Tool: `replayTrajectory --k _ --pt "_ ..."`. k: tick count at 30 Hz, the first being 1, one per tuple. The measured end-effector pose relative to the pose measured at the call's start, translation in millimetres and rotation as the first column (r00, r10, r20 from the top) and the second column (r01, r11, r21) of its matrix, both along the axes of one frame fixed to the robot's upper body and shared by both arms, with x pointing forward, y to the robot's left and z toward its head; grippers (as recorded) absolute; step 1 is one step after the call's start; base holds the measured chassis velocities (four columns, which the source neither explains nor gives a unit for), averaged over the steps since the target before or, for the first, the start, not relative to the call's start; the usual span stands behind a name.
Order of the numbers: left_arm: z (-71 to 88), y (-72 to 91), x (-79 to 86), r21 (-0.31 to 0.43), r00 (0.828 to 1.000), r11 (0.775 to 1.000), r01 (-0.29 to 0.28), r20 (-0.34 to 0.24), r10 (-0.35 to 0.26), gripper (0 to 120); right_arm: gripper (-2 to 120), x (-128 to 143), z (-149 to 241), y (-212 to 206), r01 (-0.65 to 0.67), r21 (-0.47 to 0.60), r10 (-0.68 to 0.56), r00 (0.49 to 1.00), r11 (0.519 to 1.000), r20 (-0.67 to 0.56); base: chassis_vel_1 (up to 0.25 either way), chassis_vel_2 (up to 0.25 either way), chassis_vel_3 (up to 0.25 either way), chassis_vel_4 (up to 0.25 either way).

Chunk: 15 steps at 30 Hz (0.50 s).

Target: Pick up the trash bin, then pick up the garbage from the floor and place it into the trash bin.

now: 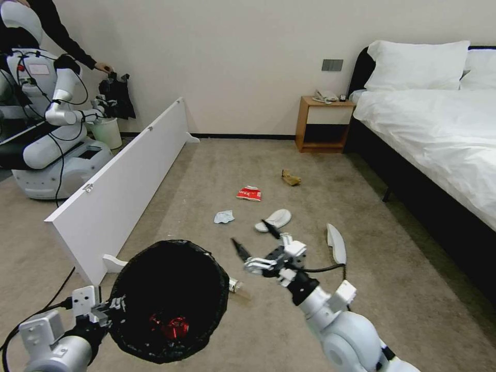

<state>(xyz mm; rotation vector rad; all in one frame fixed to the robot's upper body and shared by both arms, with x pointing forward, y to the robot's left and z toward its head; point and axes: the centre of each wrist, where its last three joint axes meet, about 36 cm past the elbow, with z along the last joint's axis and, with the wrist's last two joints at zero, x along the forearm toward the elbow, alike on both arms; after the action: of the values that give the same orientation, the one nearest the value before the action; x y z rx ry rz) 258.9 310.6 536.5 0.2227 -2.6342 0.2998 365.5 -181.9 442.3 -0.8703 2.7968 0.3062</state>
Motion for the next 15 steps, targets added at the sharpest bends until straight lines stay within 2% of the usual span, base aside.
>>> replayTrajectory --k 3,6,15 --pt "1.1 3.5 -0.4 0.006 1.000 1.000 -0.012 0.003 0.012 2 100 -5 -3 -8 0.062 -0.024 -0.062 0.998 0.998 -0.027 0.000 0.000 0.000 0.000" --pt "1.8 16.0 -1.5 0.028 0.999 0.998 -0.054 0.005 0.054 2 100 -21 -16 -25 0.191 -0.094 -0.198 0.977 0.977 -0.075 0.000 0.000 0.000 0.000" --pt "4.3 33.9 -4.5 0.046 0.994 0.993 -0.108 0.014 0.107 2 100 -53 -39 -57 0.328 -0.210 -0.349 0.934 0.921 -0.073 0.000 0.000 0.000 0.000"
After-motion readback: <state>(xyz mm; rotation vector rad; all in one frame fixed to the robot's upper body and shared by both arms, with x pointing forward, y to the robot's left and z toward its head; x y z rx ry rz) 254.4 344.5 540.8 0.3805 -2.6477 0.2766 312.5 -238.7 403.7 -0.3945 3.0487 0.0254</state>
